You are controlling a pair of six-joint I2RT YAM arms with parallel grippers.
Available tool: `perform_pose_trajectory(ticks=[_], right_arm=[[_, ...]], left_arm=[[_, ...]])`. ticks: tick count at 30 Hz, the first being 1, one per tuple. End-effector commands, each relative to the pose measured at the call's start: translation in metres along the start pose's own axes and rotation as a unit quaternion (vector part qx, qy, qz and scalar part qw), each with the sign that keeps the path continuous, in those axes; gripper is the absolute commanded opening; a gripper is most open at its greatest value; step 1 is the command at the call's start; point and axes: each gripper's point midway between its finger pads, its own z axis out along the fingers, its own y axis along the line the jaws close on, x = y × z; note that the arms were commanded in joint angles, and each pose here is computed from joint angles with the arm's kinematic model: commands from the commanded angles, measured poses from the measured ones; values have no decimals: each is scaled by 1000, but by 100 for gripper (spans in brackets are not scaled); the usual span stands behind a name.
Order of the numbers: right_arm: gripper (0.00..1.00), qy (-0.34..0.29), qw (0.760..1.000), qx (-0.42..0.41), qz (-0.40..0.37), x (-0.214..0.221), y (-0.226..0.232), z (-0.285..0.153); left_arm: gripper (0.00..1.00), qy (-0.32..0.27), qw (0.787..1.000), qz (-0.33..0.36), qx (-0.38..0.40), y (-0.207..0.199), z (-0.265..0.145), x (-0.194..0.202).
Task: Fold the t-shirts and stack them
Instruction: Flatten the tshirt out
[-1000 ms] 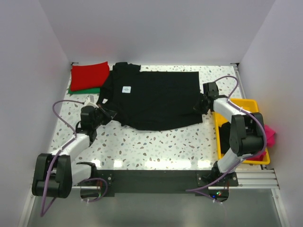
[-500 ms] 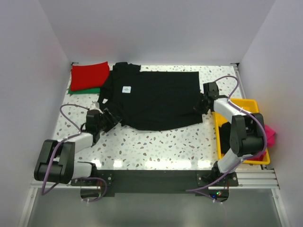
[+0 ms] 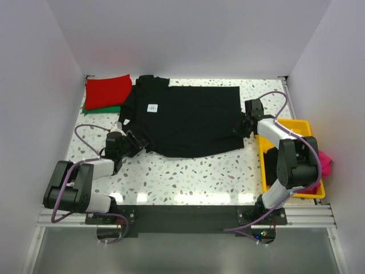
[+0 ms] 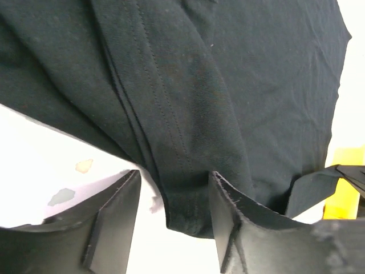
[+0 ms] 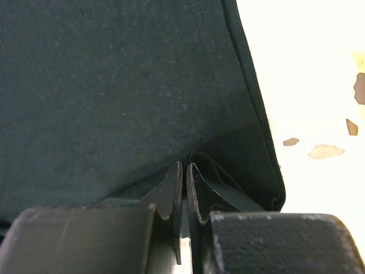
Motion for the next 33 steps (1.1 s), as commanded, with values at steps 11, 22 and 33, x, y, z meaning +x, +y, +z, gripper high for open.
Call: perform_pose_trajectory(ticks=[11,22,33], right_arm=[[0,-15,1000,-17,-7,-9,8,-6],[0,-13,1000,-19,-3,-5,6,-8],[0,-13,1000,-25,0,2,3,-12]], left_arm=[[29,-24,998,7,53,-34,0,-19],[14,-37,997,10,65,-44,-21,-22],[0,-35,997,11,70,-42,-42,-11]])
